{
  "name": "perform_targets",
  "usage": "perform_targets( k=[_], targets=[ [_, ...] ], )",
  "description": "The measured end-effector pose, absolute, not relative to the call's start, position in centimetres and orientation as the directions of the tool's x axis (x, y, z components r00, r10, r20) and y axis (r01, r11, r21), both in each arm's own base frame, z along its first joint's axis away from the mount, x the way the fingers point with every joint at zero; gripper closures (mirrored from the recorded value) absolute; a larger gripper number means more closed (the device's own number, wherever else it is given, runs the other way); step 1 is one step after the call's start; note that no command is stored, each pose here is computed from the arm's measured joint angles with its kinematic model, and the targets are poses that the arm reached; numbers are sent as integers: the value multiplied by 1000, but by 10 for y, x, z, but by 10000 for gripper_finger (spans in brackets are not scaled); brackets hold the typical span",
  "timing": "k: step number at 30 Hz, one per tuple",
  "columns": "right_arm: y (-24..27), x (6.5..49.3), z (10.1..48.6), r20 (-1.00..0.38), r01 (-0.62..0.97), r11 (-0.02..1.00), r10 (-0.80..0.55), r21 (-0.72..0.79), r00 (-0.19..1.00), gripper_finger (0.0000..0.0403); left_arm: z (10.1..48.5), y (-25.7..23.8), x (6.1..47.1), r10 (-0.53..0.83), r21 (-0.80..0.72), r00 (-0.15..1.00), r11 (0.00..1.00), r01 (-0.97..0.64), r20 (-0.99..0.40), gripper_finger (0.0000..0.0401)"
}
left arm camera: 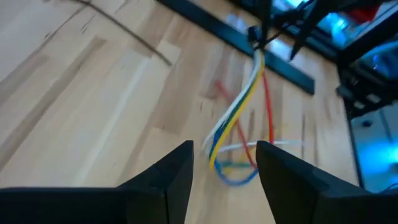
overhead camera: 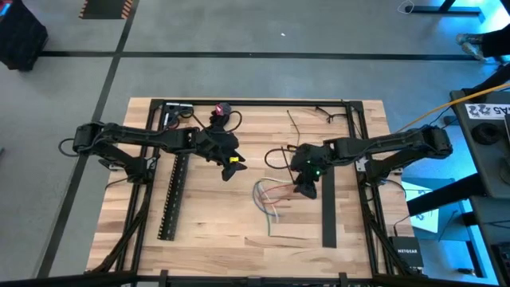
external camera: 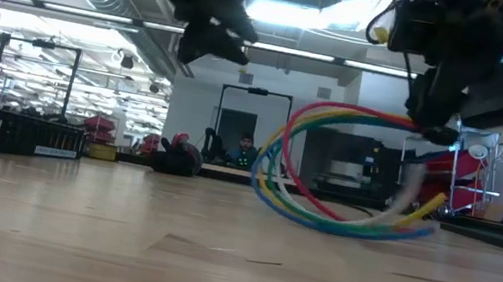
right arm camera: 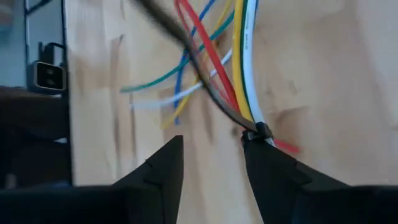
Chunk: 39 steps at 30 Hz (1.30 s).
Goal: Ziptie cables
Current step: Wrap the cable wires with the black zip tie
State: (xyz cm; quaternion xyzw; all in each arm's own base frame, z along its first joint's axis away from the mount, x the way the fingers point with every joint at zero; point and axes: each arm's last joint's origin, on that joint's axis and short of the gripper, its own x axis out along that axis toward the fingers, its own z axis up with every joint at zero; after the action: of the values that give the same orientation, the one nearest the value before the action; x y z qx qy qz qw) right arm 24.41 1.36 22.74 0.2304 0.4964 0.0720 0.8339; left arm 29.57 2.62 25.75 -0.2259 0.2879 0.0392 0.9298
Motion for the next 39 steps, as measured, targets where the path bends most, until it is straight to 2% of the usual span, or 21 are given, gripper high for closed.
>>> perform_targets(
  k=[7, 13, 22, 31, 34, 37, 39],
  targets=[
    [10, 246, 228, -805, 17, 945, 268, 326, 530, 244, 259, 14, 319, -8, -353, 916, 924, -146, -402, 233],
    [11, 246, 228, -806, -11, 952, 265, 306, 529, 244, 240, 3, 346, 6, -260, 954, 962, -88, -301, 232],
    [9, 246, 229, -811, 19, 961, 223, 276, 541, 244, 202, -7, 393, 8, -79, 928, 996, -40, -372, 232],
    [9, 247, 229, -807, 67, 949, 222, 307, 546, 244, 176, -4, 417, 31, -17, 902, 999, -42, -430, 236],
    [9, 247, 229, -804, 75, 947, 222, 313, 552, 244, 169, -3, 416, 56, 12, 878, 998, -57, -475, 273],
    [9, 248, 230, -797, 84, 943, 221, 321, 561, 244, 165, -1, 413, 63, 18, 848, 998, -62, -525, 354],
    [9, 248, 232, -806, 101, 940, 221, 326, 549, 244, 163, -1, 411, 64, 21, 827, 998, -63, -558, 387]
  ],
)
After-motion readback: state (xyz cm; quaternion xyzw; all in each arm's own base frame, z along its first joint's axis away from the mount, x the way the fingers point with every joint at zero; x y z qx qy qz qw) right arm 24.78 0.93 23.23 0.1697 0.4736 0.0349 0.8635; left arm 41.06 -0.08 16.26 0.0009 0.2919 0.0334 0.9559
